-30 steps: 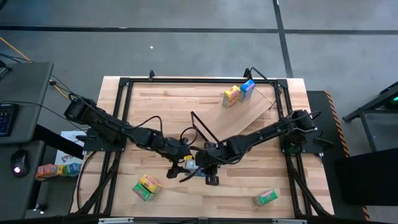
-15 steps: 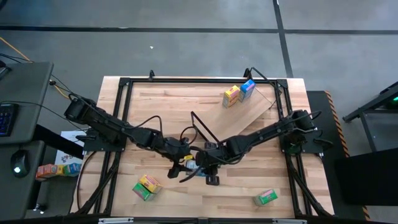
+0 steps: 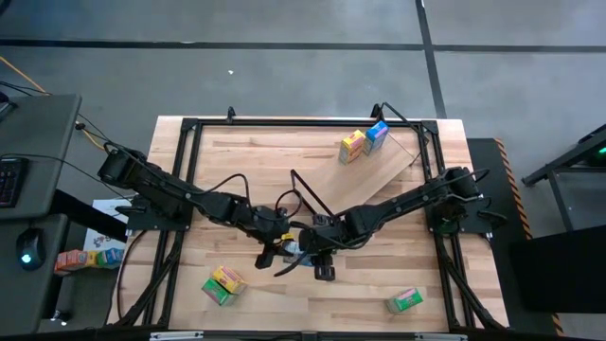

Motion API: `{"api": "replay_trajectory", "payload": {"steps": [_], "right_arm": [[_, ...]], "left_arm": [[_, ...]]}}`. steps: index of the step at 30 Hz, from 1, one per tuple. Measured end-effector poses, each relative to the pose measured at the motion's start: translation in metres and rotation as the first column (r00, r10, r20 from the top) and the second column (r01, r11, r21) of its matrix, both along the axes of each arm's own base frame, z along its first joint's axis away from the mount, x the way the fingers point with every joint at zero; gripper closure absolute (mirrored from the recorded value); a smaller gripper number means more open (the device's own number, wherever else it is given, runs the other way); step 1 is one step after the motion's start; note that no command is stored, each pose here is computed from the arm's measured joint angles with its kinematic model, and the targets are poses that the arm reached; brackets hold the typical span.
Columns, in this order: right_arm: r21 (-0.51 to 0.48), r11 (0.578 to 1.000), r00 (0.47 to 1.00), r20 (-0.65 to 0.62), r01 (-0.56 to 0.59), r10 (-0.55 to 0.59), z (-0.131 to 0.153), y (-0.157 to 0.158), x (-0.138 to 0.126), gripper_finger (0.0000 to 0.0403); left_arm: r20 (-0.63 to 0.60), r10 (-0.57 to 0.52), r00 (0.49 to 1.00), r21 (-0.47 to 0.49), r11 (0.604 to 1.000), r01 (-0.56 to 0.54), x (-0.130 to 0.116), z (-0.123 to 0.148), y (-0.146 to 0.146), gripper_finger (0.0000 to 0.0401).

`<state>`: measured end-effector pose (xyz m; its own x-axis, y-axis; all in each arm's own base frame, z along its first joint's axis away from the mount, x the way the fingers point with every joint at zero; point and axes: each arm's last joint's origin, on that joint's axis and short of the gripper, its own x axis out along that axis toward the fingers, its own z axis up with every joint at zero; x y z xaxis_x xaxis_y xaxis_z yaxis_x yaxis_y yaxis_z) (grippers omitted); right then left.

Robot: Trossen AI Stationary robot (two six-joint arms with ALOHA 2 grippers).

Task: Stack cereal on shelf
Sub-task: Put the blue cereal box on the shelf aligned with the blue cereal box

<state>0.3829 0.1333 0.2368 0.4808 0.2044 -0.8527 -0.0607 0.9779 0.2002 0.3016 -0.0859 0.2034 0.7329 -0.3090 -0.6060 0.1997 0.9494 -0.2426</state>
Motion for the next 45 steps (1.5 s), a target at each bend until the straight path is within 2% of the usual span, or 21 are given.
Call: {"api": "replay_trajectory", "payload": {"steps": [6,12,15,19,22,26,29,31,34,39,41,45], "right_arm": [[0.015,1.000,1.000,-0.003,0.023,-0.023,0.018,-0.004,-0.011,0.0226],[0.008,0.999,0.999,0.023,0.038,-0.038,0.040,-0.001,-0.027,0.0222],[-0.027,0.999,0.999,0.038,0.036,-0.035,0.043,0.004,-0.032,0.0222],[-0.091,0.995,0.997,0.064,0.038,-0.032,0.044,0.009,-0.035,0.0222],[-0.096,0.995,0.997,0.072,0.031,-0.024,0.045,0.012,-0.036,0.0222],[-0.110,0.994,0.986,0.164,-0.016,0.034,0.050,0.016,-0.030,0.0222],[-0.175,0.984,0.950,0.302,-0.030,0.082,0.058,0.018,-0.022,0.0222],[-0.242,0.970,0.917,0.386,0.000,0.096,0.064,0.018,-0.017,0.0222],[-0.354,0.931,0.881,0.463,0.087,0.094,0.070,0.015,-0.012,0.0222],[-0.447,0.874,0.880,0.472,0.192,0.049,0.070,0.006,-0.010,0.0222],[-0.455,0.865,0.888,0.460,0.210,0.026,0.069,-0.002,-0.009,0.0222],[-0.459,0.856,0.889,0.458,0.240,-0.004,0.067,-0.014,-0.005,0.0222]], "left_arm": [[-0.054,0.000,0.999,0.001,1.000,0.000,-0.011,0.008,0.006,0.0258],[-0.167,0.084,0.982,-0.042,0.995,-0.092,-0.045,0.031,0.015,0.0259],[-0.098,0.169,0.981,-0.028,0.985,-0.173,-0.065,0.050,0.014,0.0260],[0.028,0.235,0.972,-0.018,0.972,-0.234,-0.094,0.063,0.010,0.0260],[0.132,0.265,0.955,-0.039,0.964,-0.263,-0.111,0.073,0.008,0.0260],[0.259,0.255,0.932,-0.032,0.966,-0.256,-0.124,0.087,0.007,0.0260],[0.428,0.220,0.877,-0.020,0.972,-0.234,-0.125,0.103,0.006,0.0260],[0.515,0.181,0.838,0.019,0.975,-0.222,-0.124,0.108,0.006,0.0260],[0.647,0.114,0.754,0.081,0.973,-0.217,-0.122,0.115,0.005,0.0260],[0.816,0.044,0.576,0.134,0.956,-0.263,-0.121,0.112,0.006,0.0260],[0.859,0.045,0.510,0.123,0.949,-0.291,-0.123,0.106,0.009,0.0260],[0.908,0.082,0.411,0.064,0.942,-0.328,-0.129,0.086,0.018,0.0260]]}}
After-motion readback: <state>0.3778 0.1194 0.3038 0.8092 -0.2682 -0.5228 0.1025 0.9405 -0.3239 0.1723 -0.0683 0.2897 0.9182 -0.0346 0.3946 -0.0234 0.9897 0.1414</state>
